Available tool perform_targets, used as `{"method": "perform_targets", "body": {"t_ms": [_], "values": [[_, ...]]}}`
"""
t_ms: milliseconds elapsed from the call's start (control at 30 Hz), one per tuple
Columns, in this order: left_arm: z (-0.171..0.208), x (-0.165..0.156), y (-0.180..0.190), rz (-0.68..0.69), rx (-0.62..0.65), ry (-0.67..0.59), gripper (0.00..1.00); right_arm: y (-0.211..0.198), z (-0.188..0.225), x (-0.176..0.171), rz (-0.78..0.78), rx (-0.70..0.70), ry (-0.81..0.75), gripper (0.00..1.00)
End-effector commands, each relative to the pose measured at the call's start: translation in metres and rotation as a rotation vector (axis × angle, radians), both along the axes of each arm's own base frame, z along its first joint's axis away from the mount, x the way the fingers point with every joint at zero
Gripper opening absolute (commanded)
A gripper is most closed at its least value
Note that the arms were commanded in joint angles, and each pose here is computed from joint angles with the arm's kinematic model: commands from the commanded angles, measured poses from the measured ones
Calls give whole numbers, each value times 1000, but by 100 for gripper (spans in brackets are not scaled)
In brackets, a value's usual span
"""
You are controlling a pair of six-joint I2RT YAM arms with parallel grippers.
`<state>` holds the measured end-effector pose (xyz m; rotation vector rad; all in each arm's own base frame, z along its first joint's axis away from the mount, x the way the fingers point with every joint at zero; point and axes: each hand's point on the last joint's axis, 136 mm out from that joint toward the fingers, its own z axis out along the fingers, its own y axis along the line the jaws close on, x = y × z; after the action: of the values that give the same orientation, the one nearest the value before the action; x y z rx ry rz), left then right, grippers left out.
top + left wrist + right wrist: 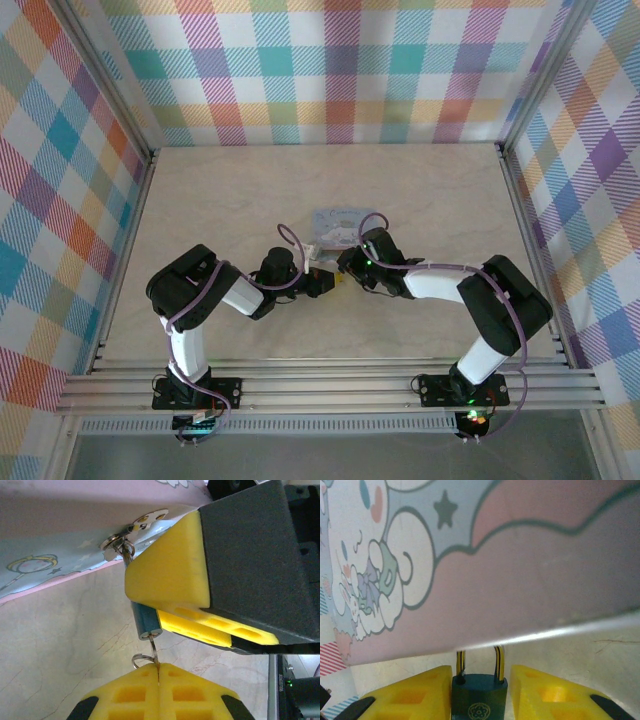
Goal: Unlock the padlock with the key
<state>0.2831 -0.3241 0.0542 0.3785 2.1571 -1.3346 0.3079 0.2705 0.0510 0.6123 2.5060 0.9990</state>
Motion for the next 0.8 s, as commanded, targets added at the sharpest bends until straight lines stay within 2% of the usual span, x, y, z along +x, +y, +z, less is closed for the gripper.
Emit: {"method": "perform_targets", "body": {"t_ms": [0, 233, 333, 467, 533, 767], "values": [[18, 8, -6, -15, -49, -44, 0, 8, -4, -4, 34, 6, -1, 41], [18, 7, -6, -27, -47, -41, 0, 11, -6, -5, 49, 12, -9, 42], [16, 7, -5, -29, -41, -38, 0, 12, -5, -5, 62, 18, -17, 30], [12, 8, -1, -29, -10, -45, 0, 13, -4, -7, 72, 17, -20, 7], [13, 8, 1, -28, 14, -59, 0, 12, -5, -7, 71, 11, -19, 0], [18, 8, 11, -26, 121, -139, 0, 9, -6, -9, 63, -11, -4, 0]]}}
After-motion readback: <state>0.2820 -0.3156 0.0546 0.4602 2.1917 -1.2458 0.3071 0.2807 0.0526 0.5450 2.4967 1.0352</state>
